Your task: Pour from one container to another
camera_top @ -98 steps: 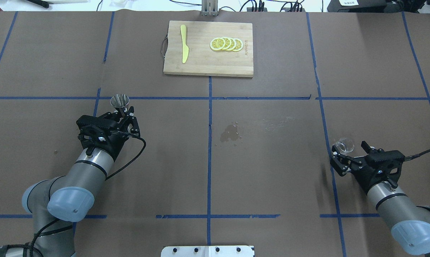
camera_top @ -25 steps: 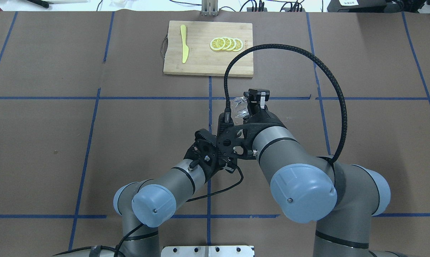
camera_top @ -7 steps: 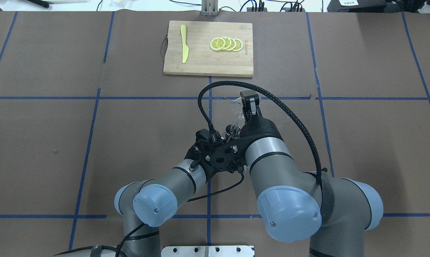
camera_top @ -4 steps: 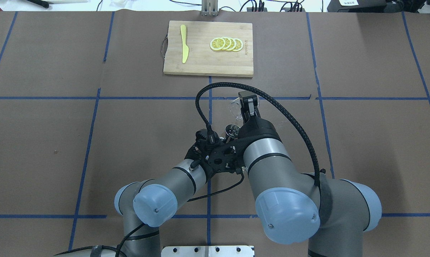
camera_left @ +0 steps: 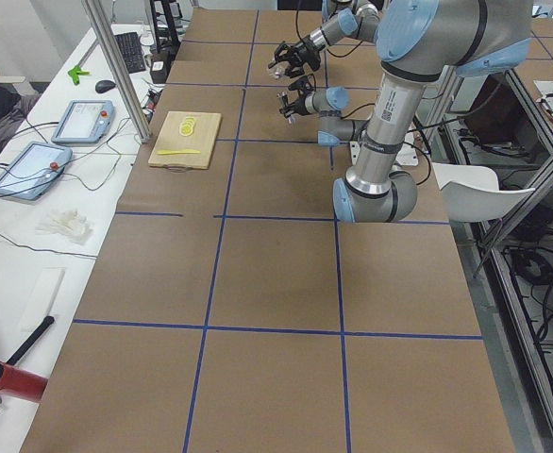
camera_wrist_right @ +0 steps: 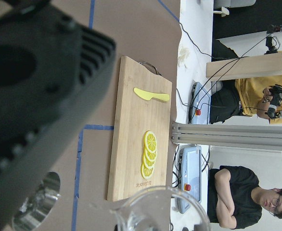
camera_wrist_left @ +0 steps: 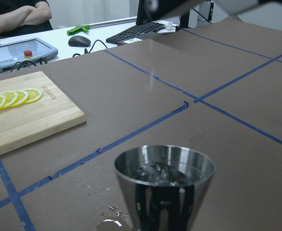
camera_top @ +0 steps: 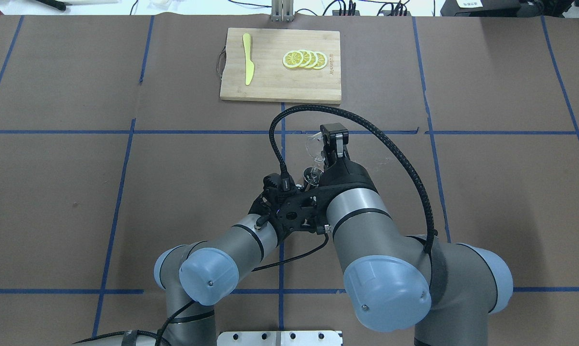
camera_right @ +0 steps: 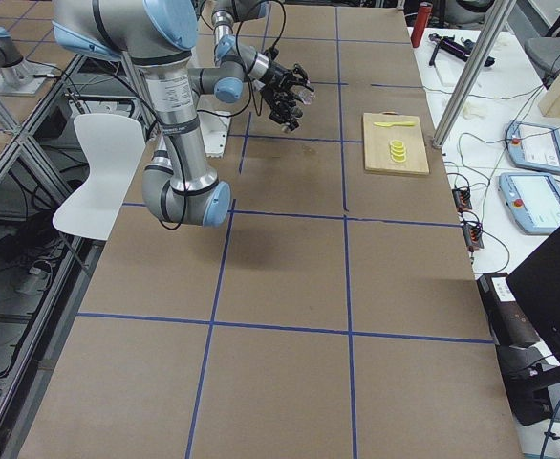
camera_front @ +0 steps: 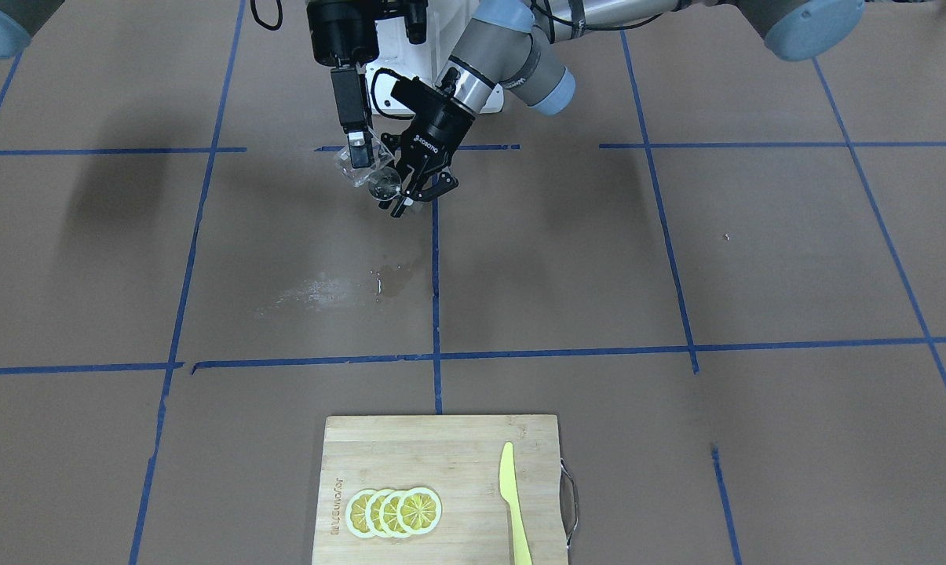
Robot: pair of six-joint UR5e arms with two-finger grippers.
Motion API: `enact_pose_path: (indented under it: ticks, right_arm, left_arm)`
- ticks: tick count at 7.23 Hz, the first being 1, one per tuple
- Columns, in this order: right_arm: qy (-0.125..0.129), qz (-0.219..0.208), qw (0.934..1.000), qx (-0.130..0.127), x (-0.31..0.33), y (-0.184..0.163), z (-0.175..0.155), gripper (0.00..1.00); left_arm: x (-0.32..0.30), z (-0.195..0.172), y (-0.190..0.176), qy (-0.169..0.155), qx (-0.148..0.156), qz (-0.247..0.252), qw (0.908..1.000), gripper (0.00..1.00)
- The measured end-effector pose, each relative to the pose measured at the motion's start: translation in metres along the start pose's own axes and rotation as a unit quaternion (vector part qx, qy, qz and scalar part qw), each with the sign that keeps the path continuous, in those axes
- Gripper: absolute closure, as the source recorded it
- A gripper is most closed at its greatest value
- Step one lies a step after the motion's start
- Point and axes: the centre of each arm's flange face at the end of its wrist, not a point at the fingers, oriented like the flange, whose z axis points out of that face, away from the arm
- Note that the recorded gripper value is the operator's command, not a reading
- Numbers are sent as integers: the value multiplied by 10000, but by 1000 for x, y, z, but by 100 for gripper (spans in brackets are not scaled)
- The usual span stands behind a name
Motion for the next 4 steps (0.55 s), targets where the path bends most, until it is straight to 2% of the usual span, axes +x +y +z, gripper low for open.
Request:
enact_pose_path:
  ticks: [2,4]
  right_arm:
    - [30,608,9980,158,6,2,-5,100]
    - [65,1252,9919,230,9,9,-3,100]
  left_arm:
    - [0,-1,-1,21,39,-35,10000,100]
    - [-1,-3,-5,41,90,-71,9999,100]
